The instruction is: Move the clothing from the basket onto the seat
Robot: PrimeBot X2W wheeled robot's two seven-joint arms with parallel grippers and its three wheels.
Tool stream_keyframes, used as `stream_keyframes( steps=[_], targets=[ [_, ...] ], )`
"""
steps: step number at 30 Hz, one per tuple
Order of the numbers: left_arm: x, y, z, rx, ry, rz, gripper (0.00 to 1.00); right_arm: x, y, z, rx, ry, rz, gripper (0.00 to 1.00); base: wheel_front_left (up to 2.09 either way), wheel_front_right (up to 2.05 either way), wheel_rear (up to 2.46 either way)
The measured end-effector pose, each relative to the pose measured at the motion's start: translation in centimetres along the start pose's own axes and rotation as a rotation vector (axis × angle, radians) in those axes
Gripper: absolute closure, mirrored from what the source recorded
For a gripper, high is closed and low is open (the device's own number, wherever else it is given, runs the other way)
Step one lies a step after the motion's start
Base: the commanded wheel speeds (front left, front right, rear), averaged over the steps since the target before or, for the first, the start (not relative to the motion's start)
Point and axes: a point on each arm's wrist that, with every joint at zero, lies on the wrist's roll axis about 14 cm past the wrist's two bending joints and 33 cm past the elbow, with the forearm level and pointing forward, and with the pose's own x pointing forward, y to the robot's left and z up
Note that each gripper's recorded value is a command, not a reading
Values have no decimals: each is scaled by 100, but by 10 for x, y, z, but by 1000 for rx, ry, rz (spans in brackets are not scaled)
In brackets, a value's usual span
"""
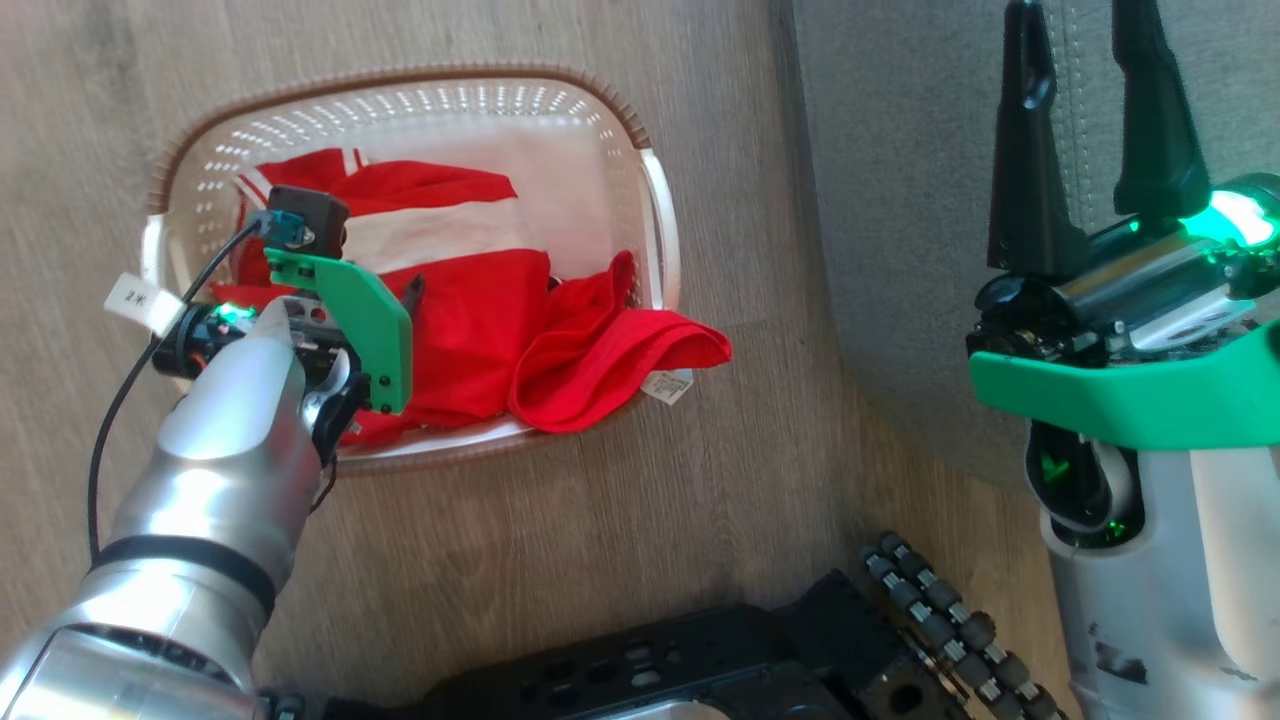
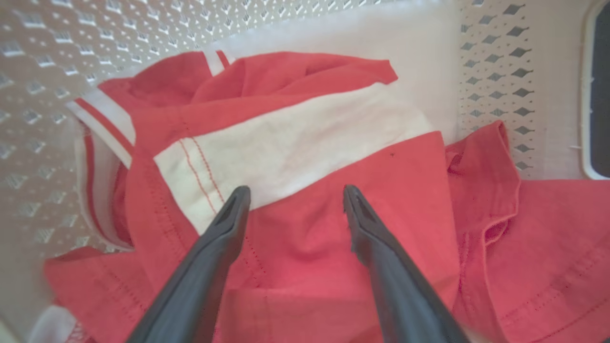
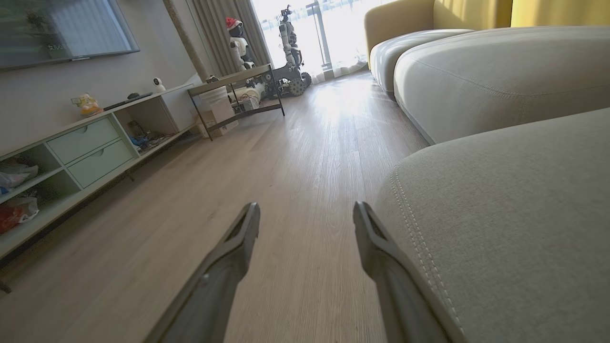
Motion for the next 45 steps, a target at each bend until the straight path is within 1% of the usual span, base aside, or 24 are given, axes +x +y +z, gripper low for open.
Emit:
stream_keyframes(
  steps=[1,4,9,12,16,17,18,19,20,21,25,35,39,45],
  targets=[
    [3,0,-3,-9,17,-2,0,0,-1,-2,-1,6,-3,0,0,0,0],
    [10,-3,-14,19,72,-14,0,0,-3,-1,-6,-2,-3,0,0,0,0],
    [17,-9,-39,106,185,-39,0,1,-6,-3,-10,-3,-8,0,0,0,0],
    [18,-7,-58,147,275,-42,0,4,-7,-5,-10,-7,-4,0,0,0,0],
    [21,-4,-63,213,344,-40,0,3,-8,-9,-12,5,-7,0,0,0,0],
    [21,-3,-64,224,353,-40,3,3,-9,-9,-12,6,-8,0,0,0,0],
    [21,-3,-64,234,365,-39,23,3,-9,-10,-13,6,-9,0,0,0,0],
    [20,-2,-66,237,376,-39,50,3,-9,-9,-14,6,-9,0,0,0,0],
    [20,-3,-68,237,388,-40,71,3,-9,-9,-14,5,-9,0,0,0,0],
    [19,-3,-68,242,395,-42,100,3,-9,-9,-15,5,-10,0,0,0,0],
    [19,-6,-64,250,382,-56,100,3,-9,-8,-15,2,-9,0,0,0,0],
    [11,-7,-41,216,275,-64,100,5,-2,4,-6,-25,7,0,0,0,0],
    [0,-12,-24,211,200,-65,100,5,4,16,-4,-47,17,0,0,0,0],
    [-27,-27,-9,202,75,-77,100,2,18,47,-14,-105,45,0,0,0,0]
  ],
)
